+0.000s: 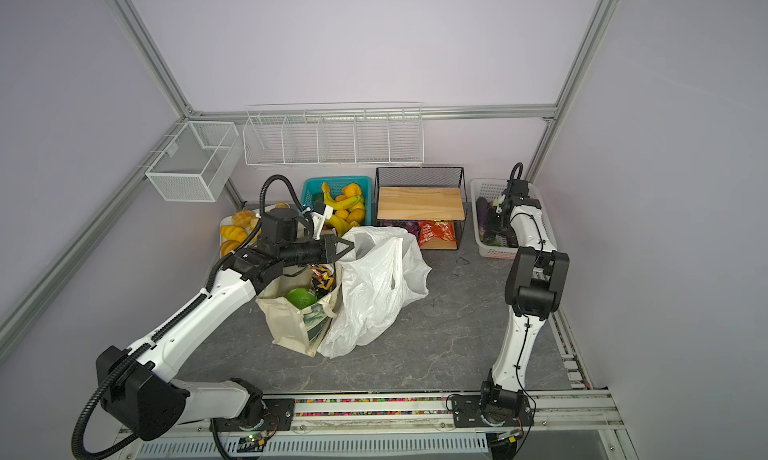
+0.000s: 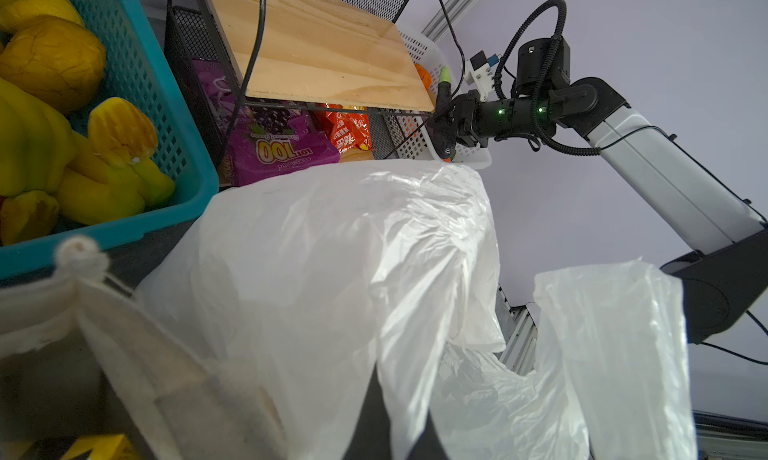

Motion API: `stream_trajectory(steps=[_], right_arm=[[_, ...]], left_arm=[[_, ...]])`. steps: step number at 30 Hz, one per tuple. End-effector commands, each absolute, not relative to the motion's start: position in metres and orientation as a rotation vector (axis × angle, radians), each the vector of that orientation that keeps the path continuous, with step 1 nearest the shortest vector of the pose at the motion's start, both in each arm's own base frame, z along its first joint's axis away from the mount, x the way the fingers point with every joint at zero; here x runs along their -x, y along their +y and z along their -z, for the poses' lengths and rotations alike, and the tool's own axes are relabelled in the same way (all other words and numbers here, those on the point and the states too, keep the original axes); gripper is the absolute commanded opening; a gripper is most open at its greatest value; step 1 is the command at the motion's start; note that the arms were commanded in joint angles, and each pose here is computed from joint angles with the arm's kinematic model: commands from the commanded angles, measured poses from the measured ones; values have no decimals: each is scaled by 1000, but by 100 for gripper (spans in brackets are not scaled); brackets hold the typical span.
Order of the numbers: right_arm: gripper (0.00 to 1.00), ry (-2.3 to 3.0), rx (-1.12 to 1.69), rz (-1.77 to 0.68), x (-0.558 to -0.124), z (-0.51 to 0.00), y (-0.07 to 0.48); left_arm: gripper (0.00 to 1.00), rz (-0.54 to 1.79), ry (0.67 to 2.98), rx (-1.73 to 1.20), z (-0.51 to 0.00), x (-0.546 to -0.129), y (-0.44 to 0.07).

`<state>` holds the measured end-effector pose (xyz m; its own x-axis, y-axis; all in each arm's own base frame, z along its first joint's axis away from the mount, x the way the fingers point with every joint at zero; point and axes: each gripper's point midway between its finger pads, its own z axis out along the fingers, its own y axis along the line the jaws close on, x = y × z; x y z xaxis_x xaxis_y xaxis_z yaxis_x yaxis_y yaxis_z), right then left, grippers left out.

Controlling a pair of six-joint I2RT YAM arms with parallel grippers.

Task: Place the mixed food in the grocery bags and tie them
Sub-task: 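Reach the right gripper into the basket and grasp the dark eggplant, then carry the dark eggplant to the white bag and lower it in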

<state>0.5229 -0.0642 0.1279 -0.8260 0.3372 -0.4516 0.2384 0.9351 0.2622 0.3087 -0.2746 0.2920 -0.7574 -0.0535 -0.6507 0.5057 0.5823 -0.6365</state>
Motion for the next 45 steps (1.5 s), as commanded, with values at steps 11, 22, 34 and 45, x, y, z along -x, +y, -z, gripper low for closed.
stream_trajectory(steps=[11,22,34,45], right_arm=[[36,2208,-202,-729,-411,-250,78],[39,2080,549,-794,-281,-235,193],[39,1811,874,-840,-269,-250,256],[41,1741,893,-900,-286,-241,295]], left_arm=[[0,1153,2148,-372,-300,-306,-272],[0,1162,2147,-372,-299,-306,-273],[0,1217,2151,-390,-296,-303,-282],[0,1213,2152,-393,-297,-302,-282]])
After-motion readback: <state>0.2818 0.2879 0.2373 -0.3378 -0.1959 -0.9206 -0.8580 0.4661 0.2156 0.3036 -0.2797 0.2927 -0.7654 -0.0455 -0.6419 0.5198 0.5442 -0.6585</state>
